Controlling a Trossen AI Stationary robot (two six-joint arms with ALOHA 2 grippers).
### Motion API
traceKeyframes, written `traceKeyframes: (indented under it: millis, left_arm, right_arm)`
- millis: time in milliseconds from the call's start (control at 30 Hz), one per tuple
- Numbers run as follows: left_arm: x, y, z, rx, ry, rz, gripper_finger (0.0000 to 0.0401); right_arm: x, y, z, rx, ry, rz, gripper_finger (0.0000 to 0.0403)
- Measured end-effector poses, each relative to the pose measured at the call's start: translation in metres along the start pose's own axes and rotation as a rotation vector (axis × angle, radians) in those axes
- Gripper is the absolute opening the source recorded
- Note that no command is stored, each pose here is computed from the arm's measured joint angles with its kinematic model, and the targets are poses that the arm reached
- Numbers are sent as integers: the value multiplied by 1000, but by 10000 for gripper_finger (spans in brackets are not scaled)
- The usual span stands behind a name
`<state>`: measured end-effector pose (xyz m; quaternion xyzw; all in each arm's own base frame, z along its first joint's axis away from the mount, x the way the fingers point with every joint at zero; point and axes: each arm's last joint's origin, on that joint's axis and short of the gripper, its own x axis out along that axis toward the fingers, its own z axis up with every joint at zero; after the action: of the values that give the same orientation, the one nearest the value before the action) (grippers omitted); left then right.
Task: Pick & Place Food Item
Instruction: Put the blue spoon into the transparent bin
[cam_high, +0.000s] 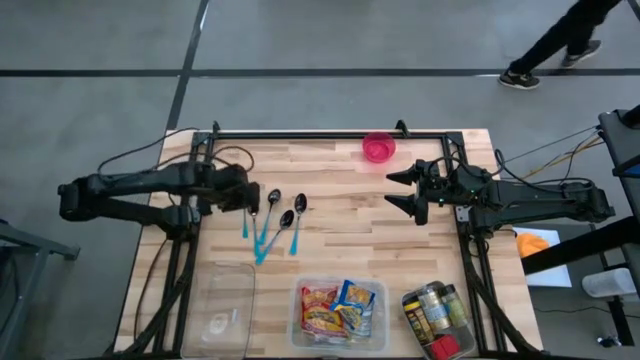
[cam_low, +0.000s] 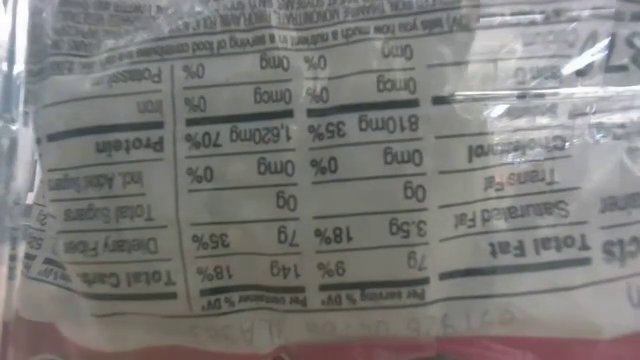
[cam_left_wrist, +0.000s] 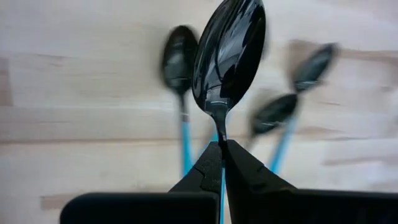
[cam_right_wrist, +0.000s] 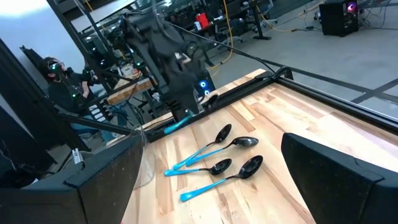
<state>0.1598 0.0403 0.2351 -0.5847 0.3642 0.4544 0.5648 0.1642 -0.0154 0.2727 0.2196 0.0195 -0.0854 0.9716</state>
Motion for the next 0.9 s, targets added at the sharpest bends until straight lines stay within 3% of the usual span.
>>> traceKeyframes:
  millis: [300,467,900]
  left_arm:
    - [-70,-27,-7,126,63,-163,0]
    - [-97,-32,-24,170,116,-143,0]
    - [-98,-7,-101,173,211,-20,0]
  right_arm:
    - [0,0,0,0,0,0,381]
    - [0,0,0,0,0,0,381]
    - [0,0,0,0,0,0,381]
